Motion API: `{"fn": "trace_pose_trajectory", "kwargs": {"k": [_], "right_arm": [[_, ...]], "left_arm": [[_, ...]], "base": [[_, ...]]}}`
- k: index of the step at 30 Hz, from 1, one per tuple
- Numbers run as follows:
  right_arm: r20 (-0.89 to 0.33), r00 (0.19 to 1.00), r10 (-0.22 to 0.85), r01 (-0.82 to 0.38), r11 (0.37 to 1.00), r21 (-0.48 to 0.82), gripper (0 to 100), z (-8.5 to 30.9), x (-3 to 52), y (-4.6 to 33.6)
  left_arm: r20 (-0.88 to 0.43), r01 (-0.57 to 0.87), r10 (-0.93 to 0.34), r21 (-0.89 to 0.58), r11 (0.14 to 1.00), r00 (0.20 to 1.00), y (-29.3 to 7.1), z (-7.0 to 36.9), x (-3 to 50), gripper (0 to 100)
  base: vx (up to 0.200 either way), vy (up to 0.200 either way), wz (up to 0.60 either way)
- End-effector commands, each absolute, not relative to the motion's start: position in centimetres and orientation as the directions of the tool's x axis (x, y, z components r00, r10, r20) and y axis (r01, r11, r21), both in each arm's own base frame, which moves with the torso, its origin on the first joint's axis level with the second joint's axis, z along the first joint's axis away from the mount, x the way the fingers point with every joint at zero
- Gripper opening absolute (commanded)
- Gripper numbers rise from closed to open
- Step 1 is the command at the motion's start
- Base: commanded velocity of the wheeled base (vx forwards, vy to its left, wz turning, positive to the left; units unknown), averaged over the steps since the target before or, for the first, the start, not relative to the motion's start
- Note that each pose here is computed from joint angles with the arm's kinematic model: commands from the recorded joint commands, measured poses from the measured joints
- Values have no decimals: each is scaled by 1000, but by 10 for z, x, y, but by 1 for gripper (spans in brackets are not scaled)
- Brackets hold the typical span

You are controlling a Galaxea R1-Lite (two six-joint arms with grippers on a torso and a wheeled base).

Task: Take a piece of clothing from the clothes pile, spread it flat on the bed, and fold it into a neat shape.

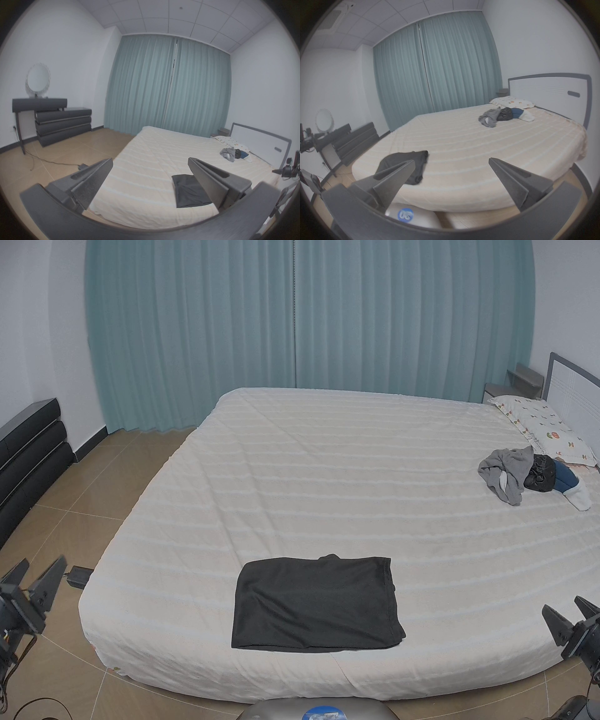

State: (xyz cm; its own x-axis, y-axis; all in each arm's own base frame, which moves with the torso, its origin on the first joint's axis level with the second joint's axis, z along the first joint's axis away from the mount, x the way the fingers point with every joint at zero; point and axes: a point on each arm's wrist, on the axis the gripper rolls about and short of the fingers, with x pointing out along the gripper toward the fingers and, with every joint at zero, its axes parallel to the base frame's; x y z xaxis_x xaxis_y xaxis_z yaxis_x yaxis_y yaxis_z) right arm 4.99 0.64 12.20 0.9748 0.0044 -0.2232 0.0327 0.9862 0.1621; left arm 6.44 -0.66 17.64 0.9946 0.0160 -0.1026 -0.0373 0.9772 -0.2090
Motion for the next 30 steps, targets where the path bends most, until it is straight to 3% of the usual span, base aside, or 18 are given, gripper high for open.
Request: {"fn": "trace_pose_trajectory", "kwargs": {"k": [1, 7, 15, 17, 24, 30], "right_arm": [[-78, 980, -185, 190, 979, 69, 100, 122, -17, -5], [-51, 979, -200, 196, 978, -64, 100, 111, -47, -5], [-56, 977, -206, 201, 977, -73, 100, 104, -43, -5], [-8, 980, -201, 200, 978, -58, 100, 104, -39, -5], [118, 977, -177, 186, 980, -75, 100, 88, -24, -4], [95, 982, -162, 170, 982, -79, 100, 86, -24, -3]], "left_arm": [[91, -166, 173, -74, 983, 981, 7, 163, -21, 100], [148, -227, 225, -4, 974, 963, 7, 150, -43, 100], [108, -257, 252, 38, 966, 962, 6, 128, -48, 100], [96, -257, 252, 49, 965, 963, 6, 121, -44, 100], [247, -270, 248, 59, 961, 937, 6, 101, -27, 100], [201, -233, 218, 55, 971, 955, 5, 97, -26, 100]], "base": [[0, 0, 0], [0, 0, 0], [0, 0, 0], [0, 0, 0], [0, 0, 0], [0, 0, 0]]}}
